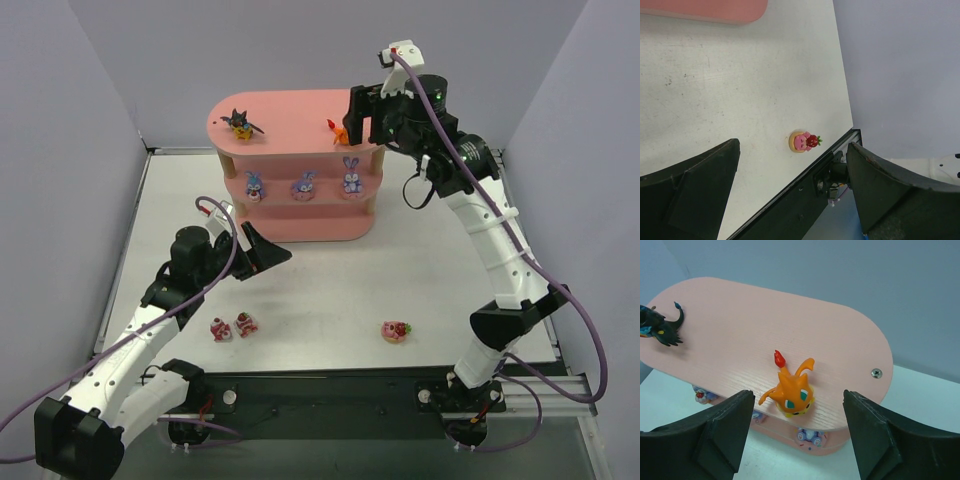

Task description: Place and organize the plastic toys onto the shelf

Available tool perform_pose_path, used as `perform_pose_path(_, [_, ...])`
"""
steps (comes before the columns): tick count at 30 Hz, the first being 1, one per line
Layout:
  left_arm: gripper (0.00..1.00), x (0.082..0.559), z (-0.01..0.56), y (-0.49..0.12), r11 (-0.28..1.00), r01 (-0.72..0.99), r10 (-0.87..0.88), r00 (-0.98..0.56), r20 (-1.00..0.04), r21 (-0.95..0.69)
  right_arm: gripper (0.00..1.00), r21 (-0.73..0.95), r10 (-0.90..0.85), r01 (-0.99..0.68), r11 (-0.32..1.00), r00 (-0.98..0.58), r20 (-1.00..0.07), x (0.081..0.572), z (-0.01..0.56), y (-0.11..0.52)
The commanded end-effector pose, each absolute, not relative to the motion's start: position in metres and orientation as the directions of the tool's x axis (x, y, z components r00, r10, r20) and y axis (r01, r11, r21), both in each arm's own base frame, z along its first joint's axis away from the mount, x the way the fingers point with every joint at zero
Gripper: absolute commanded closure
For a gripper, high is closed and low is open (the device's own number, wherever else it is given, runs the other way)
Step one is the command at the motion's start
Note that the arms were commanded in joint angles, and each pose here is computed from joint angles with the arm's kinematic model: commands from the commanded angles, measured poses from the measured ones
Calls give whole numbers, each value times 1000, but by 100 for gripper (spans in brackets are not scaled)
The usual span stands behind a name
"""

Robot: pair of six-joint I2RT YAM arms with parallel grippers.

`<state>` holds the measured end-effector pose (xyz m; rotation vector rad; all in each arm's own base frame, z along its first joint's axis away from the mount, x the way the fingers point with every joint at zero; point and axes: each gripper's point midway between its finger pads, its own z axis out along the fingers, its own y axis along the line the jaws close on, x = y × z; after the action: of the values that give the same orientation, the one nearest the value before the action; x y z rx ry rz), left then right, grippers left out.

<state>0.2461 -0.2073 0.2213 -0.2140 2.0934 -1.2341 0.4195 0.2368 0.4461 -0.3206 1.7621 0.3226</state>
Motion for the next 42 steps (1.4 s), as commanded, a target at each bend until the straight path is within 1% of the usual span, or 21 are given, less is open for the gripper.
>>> perform_pose_path(1, [3,245,234,-207,518,234,-459,-735,-498,-823,27,83,-14,-498,863,-188,-982,411,454,245])
perform_pose_path(9, [3,246,235,-208,516,237,-459,-735,-499,-823,27,123,7,-598,792,-192,-981,410,455,257])
perform_pose_path(14, [3,247,236,-208,516,237,-461,-733,-500,-823,27,127,-1,-600,790,-208,-978,418,446,257])
perform_pose_path(22, [3,248,236,-208,518,238,-459,-733,-502,-822,27,71,-59,-591,803,-198,-978,428,433,254])
perform_pose_path(34, [3,250,237,-209,518,240,-457,-734,-502,-821,28,62,-81,-610,790,-205,-975,437,423,258])
perform_pose_path(39, [3,249,236,-209,518,238,-457,-735,-501,-821,32,57,-85,-604,795,-204,-975,443,420,257])
perform_pose_path(42, [3,249,235,-208,518,236,-457,-736,-500,-822,39,65,-75,-601,796,-205,-976,444,421,257])
